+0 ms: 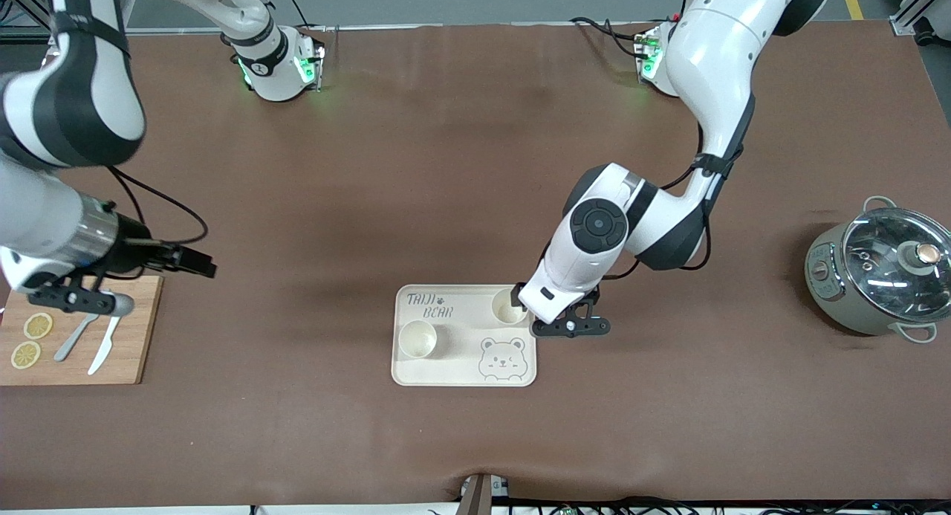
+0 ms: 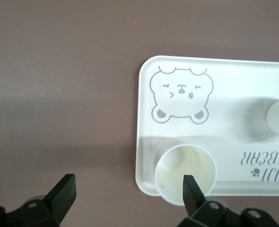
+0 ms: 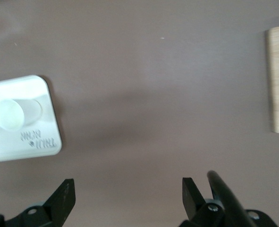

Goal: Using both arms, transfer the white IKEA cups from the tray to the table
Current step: 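Grasp the white cup with the left gripper while the right gripper reaches the other cup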

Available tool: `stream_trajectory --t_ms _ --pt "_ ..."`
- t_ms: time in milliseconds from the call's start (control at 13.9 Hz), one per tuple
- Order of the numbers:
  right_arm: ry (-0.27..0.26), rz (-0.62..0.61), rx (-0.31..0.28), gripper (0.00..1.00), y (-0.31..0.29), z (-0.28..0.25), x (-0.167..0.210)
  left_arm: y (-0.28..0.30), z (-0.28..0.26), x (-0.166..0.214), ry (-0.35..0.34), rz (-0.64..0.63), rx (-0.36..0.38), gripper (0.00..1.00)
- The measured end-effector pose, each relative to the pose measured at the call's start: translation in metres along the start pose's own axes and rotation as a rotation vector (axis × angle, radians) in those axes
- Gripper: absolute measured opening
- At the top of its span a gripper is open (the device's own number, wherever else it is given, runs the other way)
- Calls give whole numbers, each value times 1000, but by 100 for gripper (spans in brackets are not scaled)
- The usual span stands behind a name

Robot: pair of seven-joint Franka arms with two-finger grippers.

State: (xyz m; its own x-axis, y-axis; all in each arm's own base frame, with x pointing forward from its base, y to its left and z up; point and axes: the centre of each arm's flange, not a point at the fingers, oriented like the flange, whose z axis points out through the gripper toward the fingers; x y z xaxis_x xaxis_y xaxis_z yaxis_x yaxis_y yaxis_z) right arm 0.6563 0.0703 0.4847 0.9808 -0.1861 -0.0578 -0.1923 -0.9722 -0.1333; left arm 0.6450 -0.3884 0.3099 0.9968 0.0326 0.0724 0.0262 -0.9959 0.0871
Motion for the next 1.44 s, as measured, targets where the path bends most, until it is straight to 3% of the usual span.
stream_trajectory --t_ms 574,862,1436 --pt "101 90 46 100 -82 137 31 37 55 -22 32 18 -28 100" --pt "151 116 67 100 -137 204 22 31 73 -14 84 29 -49 100" --pt "148 118 81 100 -218 254 -1 30 76 -9 116 55 -64 100"
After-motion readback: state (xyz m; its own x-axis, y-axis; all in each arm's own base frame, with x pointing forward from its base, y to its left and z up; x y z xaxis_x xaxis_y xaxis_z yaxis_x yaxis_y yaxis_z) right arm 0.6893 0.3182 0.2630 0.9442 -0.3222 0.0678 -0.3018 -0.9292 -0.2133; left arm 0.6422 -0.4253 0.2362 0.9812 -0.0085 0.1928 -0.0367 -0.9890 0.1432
